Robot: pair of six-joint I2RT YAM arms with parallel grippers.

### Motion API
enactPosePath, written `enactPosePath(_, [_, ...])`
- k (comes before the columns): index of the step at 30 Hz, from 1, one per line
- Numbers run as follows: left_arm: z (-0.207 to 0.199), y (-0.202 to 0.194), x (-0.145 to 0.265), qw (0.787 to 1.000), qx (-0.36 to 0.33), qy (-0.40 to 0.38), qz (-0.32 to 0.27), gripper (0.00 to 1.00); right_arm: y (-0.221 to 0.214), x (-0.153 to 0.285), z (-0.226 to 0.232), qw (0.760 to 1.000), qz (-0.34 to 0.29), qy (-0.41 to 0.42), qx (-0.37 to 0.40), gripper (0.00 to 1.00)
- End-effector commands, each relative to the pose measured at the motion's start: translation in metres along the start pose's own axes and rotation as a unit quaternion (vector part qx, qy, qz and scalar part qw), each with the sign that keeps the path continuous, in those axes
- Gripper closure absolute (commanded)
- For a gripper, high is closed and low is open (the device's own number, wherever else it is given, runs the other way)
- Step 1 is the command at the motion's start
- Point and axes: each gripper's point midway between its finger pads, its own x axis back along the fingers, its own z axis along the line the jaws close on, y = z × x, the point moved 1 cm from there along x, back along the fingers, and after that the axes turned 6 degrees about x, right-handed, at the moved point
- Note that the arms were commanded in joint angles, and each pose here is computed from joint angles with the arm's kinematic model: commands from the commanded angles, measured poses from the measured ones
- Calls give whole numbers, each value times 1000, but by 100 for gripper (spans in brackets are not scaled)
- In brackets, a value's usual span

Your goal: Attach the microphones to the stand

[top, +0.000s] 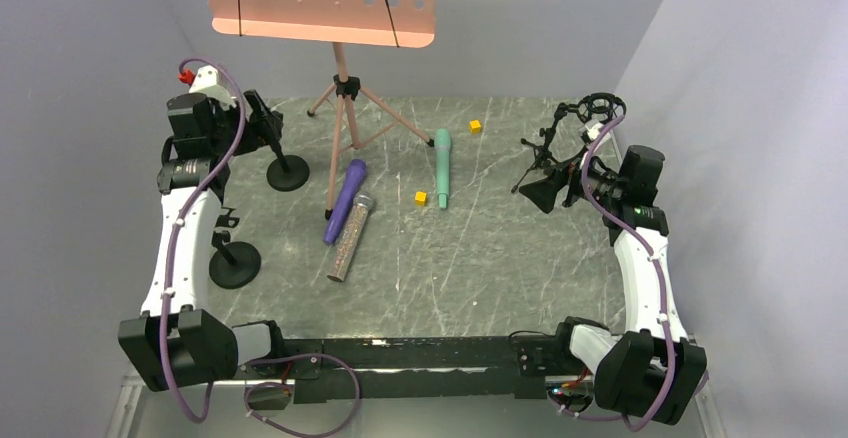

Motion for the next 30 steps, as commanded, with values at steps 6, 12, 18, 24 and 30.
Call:
enactPosePath(6, [26, 18, -34, 989, -135, -1, -57, 10, 16, 2, 3, 999, -20, 6, 30, 0])
enactPosePath(12, [40, 15, -62, 989, -149, -3, -26, 27, 15, 2, -1, 999, -16, -5, 33, 0])
enactPosePath(18, [51, 12, -83, 988, -156, -8, 2, 44, 15, 1, -2, 999, -15, -6, 32, 0])
enactPosePath(24, [53, 17, -94, 984, -175, -21, 7, 46, 12, 0, -4, 999, -11, -8, 29, 0])
enactPosePath(30, [41, 9, -103, 975, -203, -82, 27, 65, 12, 0, -5, 1000, -10, -10, 28, 0])
